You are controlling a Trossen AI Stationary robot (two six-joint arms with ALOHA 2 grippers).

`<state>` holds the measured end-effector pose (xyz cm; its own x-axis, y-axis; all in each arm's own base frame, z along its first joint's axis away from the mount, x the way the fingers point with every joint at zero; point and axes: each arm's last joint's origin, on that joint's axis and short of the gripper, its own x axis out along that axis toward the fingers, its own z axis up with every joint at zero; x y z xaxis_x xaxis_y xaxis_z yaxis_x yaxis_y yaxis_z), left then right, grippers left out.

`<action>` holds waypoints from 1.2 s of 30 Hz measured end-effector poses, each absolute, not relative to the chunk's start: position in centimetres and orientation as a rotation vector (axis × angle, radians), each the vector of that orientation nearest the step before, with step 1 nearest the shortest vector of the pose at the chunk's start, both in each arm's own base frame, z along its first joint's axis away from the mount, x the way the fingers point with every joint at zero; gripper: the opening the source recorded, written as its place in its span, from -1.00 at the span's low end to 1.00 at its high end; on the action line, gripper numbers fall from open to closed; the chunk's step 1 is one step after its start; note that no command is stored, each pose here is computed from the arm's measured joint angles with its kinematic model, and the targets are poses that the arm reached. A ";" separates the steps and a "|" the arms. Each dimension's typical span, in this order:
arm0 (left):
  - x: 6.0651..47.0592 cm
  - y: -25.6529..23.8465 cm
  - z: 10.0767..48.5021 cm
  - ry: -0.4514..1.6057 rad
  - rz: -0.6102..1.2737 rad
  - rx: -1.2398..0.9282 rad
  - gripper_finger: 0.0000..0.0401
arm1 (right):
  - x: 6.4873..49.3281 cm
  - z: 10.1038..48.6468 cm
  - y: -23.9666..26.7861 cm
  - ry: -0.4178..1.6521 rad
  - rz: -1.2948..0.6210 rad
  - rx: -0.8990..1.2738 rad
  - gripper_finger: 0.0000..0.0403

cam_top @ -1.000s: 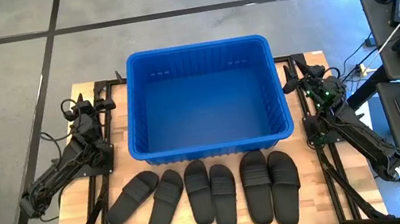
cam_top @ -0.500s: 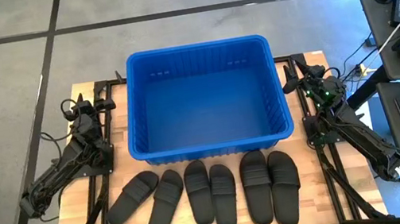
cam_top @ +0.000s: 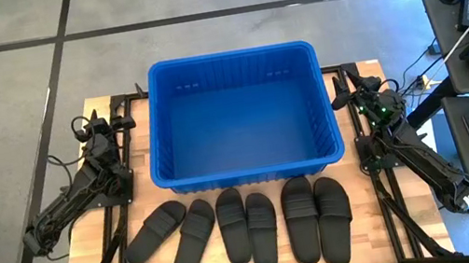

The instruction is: Pick and place slides into bin

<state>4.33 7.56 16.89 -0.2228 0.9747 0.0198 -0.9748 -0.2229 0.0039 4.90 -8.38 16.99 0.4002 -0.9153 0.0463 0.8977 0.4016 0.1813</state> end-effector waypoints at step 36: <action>4.3 7.6 16.9 -0.011 1.795 0.020 0.24 | 4.7 24.3 -6.3 -0.460 -0.779 -0.150 0.47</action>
<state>4.34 7.56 16.88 -0.2221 0.9748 0.0196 -0.9750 -0.2222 0.0032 4.72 -6.34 24.28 0.6187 -0.6422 0.4526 0.7066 0.7067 0.0368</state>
